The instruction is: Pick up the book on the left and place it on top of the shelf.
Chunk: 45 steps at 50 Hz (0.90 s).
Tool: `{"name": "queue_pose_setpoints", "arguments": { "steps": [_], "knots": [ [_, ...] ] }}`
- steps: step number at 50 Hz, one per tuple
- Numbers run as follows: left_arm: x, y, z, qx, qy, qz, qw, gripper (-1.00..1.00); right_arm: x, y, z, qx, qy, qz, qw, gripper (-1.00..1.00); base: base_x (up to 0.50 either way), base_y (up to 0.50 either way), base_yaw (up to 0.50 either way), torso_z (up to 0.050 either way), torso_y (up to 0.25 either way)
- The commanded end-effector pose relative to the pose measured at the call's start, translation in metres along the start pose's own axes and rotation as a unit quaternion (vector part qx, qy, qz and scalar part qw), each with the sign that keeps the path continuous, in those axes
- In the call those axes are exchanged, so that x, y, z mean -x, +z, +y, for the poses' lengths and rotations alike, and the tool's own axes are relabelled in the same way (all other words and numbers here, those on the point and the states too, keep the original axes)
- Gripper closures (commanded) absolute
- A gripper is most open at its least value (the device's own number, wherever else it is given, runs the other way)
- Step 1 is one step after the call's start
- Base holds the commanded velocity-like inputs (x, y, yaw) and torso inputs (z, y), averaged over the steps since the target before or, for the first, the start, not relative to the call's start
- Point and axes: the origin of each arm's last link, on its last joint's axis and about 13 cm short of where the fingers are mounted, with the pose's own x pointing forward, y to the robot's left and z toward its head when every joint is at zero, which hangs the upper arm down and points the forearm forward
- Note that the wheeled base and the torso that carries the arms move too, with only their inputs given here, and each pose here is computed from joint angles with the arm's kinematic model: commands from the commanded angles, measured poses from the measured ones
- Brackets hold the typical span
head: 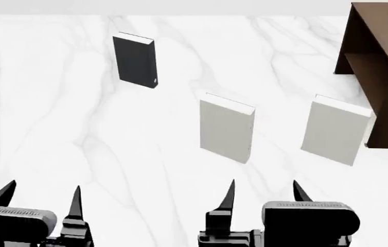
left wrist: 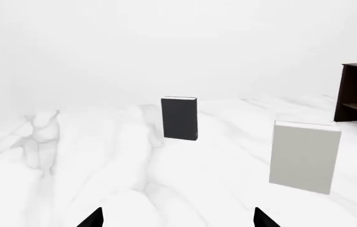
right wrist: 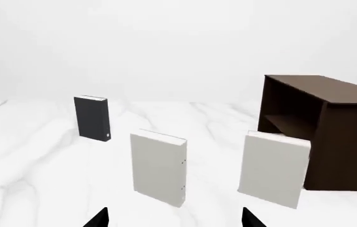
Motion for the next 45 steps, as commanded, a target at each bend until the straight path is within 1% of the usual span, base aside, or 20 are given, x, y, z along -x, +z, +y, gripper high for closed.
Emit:
{"name": "queue_pose_setpoints", "arguments": {
  "steps": [1,3,4,5,6,7,8,9,10,11,13,14,15,17,26,27,34,45],
  "knots": [
    [-0.025,0.099,0.014,-0.033,-0.012,-0.04,0.999,-1.0,-0.027,0.117,0.0,0.014,0.027,-0.028,0.999,-1.0,0.0,0.0,0.0,0.0,0.0],
    [-0.029,0.115,0.017,-0.03,-0.014,-0.046,0.998,-1.0,-0.033,0.131,-0.002,0.013,0.02,-0.035,0.999,-1.0,0.0,0.0,0.0,0.0,0.0],
    [-0.032,0.131,0.02,-0.019,-0.022,-0.057,0.998,-1.0,-0.036,0.145,-0.004,0.012,0.022,-0.039,0.999,-1.0,0.0,0.0,0.0,0.0,0.0],
    [-0.033,0.137,0.02,-0.033,-0.018,-0.062,0.997,-1.0,-0.037,0.15,-0.004,0.012,0.016,-0.051,0.998,-1.0,0.0,0.0,0.0,0.0,0.0],
    [-0.035,0.144,0.021,-0.023,-0.029,-0.061,0.997,-1.0,-0.039,0.158,-0.004,0.017,0.013,-0.066,0.998,-1.0,0.0,0.0,0.0,0.0,0.0],
    [-0.037,0.15,0.023,-0.012,-0.032,-0.065,0.997,-1.0,-0.04,0.163,-0.005,0.017,0.013,-0.069,0.997,-1.0,0.0,0.0,0.0,0.0,0.0],
    [-0.038,0.155,0.024,-0.033,-0.021,-0.073,0.997,-1.0,-0.042,0.167,-0.005,0.02,0.006,-0.071,0.997,-1.0,0.0,0.0,0.0,0.0,0.0],
    [-0.042,0.165,0.025,-0.036,-0.025,-0.073,0.996,-1.0,-0.046,0.176,-0.006,0.022,0.004,-0.072,0.997,-1.0,0.0,0.0,0.0,0.0,0.0],
    [-0.043,0.169,0.026,-0.035,-0.023,-0.074,0.996,-1.0,-0.047,0.179,-0.006,0.024,-0.001,-0.073,0.997,-1.0,0.0,0.0,0.0,0.0,0.0],
    [-0.046,0.173,0.028,-0.056,-0.009,-0.076,0.996,-1.0,-0.049,0.183,-0.007,0.023,-0.002,-0.072,0.997,-1.0,0.0,0.0,0.0,0.0,0.0],
    [-0.049,0.179,0.03,-0.037,-0.015,-0.075,0.996,-1.0,-0.052,0.19,-0.008,0.021,-0.004,-0.072,0.997,-1.0,0.0,0.0,0.0,0.0,0.0],
    [-0.05,0.181,0.031,-0.057,-0.007,-0.079,0.995,-1.0,-0.053,0.193,-0.009,0.011,0.0,-0.065,0.998,-1.0,0.0,0.0,0.0,0.0,0.0],
    [-0.051,0.183,0.031,-0.048,-0.012,-0.08,0.996,-1.0,-0.054,0.194,-0.009,0.015,-0.001,-0.067,0.998,-1.0,0.0,0.0,0.0,0.0,0.0],
    [-0.05,0.185,0.032,-0.052,-0.01,-0.084,0.995,-1.0,-0.055,0.193,-0.009,0.016,-0.002,-0.062,0.998,-1.0,0.0,0.0,0.0,0.0,0.0],
    [-0.05,0.182,0.037,-0.046,-0.002,-0.084,0.995,-1.0,-0.058,0.186,-0.01,0.018,0.0,-0.052,0.999,-1.0,0.0,0.0,0.0,0.0,0.0],
    [-0.049,0.182,0.038,-0.047,0.002,-0.085,0.995,-1.0,-0.059,0.186,-0.01,0.023,-0.002,-0.033,0.999,-1.0,0.5,0.0,0.0,0.0,0.0],
    [-0.05,0.183,0.039,-0.052,0.007,-0.084,0.995,-1.0,-0.057,0.189,-0.01,0.023,0.005,-0.05,0.998,-1.0,0.5,0.0,0.0,0.0,0.0],
    [-0.051,0.184,0.039,-0.055,0.008,-0.084,0.995,-1.0,-0.059,0.184,-0.009,0.024,0.013,-0.041,0.999,-1.0,0.5,0.0,0.0,0.0,0.0]
  ]
}}
